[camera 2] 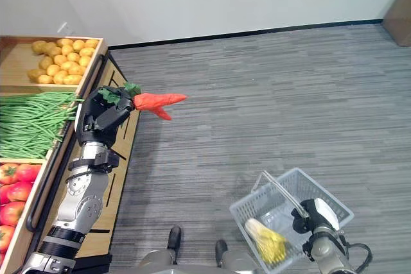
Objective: Get the vegetables into the basket
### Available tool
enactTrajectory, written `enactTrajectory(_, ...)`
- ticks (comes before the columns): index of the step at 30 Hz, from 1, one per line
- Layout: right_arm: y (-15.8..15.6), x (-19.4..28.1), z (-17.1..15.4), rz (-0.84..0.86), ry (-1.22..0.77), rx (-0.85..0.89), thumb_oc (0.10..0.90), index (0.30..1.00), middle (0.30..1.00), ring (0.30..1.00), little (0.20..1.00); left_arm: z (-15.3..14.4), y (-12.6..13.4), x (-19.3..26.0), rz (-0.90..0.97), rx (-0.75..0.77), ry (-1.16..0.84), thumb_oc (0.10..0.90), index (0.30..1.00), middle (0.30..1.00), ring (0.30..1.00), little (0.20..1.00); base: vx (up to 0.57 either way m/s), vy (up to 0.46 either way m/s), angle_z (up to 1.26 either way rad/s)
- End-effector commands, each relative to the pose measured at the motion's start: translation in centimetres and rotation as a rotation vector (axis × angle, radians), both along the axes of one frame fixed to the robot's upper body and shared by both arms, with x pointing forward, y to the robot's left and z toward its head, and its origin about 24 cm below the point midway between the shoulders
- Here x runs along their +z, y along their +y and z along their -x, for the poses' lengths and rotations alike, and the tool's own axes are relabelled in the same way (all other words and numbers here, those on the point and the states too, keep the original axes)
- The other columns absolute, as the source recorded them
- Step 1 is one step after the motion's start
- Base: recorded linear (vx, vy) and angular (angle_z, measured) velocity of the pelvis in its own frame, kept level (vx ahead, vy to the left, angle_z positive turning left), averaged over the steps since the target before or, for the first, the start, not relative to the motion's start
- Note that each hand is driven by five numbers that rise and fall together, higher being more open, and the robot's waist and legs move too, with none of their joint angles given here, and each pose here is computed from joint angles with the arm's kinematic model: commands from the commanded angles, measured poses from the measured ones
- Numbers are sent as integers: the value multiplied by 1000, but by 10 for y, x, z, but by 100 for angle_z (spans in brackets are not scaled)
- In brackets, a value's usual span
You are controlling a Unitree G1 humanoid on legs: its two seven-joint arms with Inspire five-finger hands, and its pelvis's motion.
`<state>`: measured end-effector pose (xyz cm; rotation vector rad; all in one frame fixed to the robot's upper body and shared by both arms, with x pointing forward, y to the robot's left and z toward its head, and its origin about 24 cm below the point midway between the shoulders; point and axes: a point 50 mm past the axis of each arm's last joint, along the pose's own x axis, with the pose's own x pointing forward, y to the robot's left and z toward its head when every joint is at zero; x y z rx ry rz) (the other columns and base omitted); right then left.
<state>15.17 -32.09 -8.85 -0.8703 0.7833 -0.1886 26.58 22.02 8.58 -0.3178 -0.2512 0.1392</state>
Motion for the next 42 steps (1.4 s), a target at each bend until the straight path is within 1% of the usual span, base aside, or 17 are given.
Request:
enactTrajectory(1, -8, 28, -28, 40, -219, -1, 400, 300, 300, 300, 300, -7, -1, 61, -7, -22, -301, 400, 300, 300, 300, 300, 94, 273, -25)
enactTrajectory(6, 7, 25, -33, 4, -227, 40, 400, 300, 300, 300, 300, -5, -1, 54, -8, -22, -272, 400, 300, 300, 300, 300, 33, 219, -34)
enactTrajectory(10, 5, 19, -30, 4, -192, 13, 400, 300, 300, 300, 300, -7, -4, 51, -33, -50, -251, 400, 300, 300, 300, 300, -9, 118, 4)
enactTrajectory(14, 2, 27, -38, 21, -224, 22, 400, 300, 300, 300, 300, -8, -7, 53, -42, -66, -253, 400, 300, 300, 300, 300, -2, 33, -4)
enactTrajectory(16, -2, 49, -58, 67, -288, 90, 400, 300, 300, 300, 300, -9, -9, 54, -57, -93, -249, 400, 300, 300, 300, 300, 12, 2, -2)
enactTrajectory(21, 5, 87, -92, 102, -437, 195, 400, 300, 300, 300, 300, -10, -20, 49, -83, -167, -221, 400, 300, 300, 300, 300, 6, -13, -5)
enactTrajectory(24, 13, 111, -111, 110, -530, 259, 400, 300, 300, 300, 300, -11, -27, 46, -110, -225, -205, 400, 300, 300, 300, 300, 0, 0, 0)
enactTrajectory(25, 13, 111, -111, 110, -530, 259, 400, 300, 300, 300, 300, -11, -27, 46, -110, -226, -205, 400, 300, 300, 300, 300, -13, -9, -3)
enactTrajectory(27, 26, 135, -130, 106, -622, 330, 400, 300, 300, 300, 300, -12, -39, 43, -136, -309, -188, 400, 300, 300, 300, 300, -10, -11, -3)
enactTrajectory(30, 34, 147, -144, 107, -661, 366, 400, 300, 300, 300, 300, -14, -53, 42, -153, -391, -177, 400, 300, 300, 300, 300, -7, -7, -4)
enactTrajectory(31, 35, 147, -144, 107, -661, 366, 400, 300, 300, 300, 300, -14, -53, 42, -153, -391, -177, 400, 300, 300, 300, 300, 0, 0, 0)
enactTrajectory(32, 36, 149, -148, 112, -662, 374, 400, 300, 300, 300, 300, -14, -58, 41, -162, -421, -175, 400, 300, 300, 300, 300, 0, 0, 0)
enactTrajectory(33, 39, 157, -158, 118, -678, 384, 400, 300, 300, 300, 300, -14, -67, 40, -173, -487, -167, 400, 300, 300, 300, 300, 0, 0, 0)
enactTrajectory(40, 47, 174, -180, 107, -719, 379, 400, 300, 300, 300, 300, -11, -91, 30, -240, -665, -118, 400, 300, 300, 300, 300, 0, 0, 0)
enactTrajectory(42, 52, 180, -189, 109, -726, 382, 400, 300, 300, 300, 300, -8, -100, 30, -279, -741, -117, 400, 300, 300, 300, 300, 0, 0, 0)
